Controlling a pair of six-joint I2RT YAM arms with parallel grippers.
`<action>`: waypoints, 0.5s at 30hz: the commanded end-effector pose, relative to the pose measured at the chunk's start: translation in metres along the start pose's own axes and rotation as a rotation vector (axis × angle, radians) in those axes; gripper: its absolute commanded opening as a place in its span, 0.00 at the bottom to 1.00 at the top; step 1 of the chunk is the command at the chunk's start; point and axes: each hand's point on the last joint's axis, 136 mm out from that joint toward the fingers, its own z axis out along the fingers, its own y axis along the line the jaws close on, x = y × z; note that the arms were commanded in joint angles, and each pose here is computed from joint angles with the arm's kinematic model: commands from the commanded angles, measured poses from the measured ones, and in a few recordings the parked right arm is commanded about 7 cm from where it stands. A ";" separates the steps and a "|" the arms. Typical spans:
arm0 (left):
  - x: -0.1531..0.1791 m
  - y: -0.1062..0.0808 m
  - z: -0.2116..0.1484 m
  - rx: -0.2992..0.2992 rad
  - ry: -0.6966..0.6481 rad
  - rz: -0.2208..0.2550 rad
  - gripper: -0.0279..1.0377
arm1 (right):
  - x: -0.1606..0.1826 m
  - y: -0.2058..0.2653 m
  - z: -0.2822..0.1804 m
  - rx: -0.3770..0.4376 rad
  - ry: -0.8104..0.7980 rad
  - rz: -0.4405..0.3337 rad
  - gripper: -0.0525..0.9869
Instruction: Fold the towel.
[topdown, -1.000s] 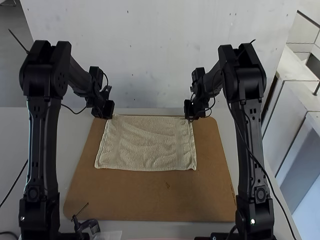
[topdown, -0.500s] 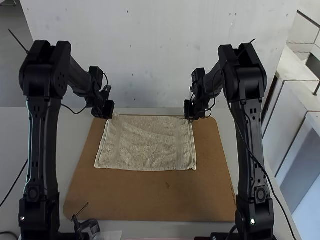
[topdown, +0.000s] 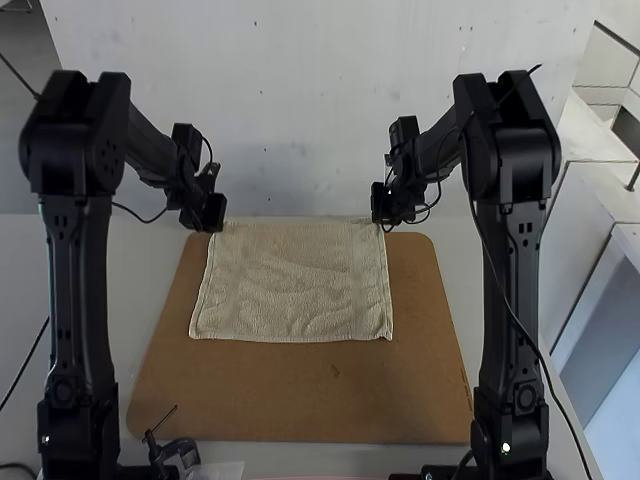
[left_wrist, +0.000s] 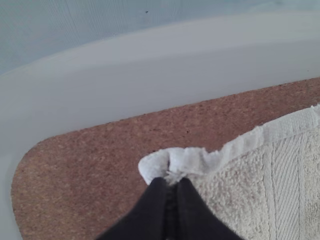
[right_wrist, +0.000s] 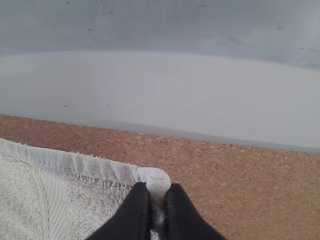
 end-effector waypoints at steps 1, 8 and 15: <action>-0.016 -0.003 -0.025 0.002 -0.055 0.003 0.04 | -0.013 0.006 -0.023 -0.011 -0.048 -0.002 0.07; -0.008 -0.008 -0.053 -0.002 -0.070 0.012 0.04 | -0.011 0.006 -0.049 -0.013 -0.083 -0.004 0.07; 0.011 -0.017 -0.077 0.002 -0.072 0.018 0.04 | 0.003 0.008 -0.073 -0.026 -0.090 -0.004 0.07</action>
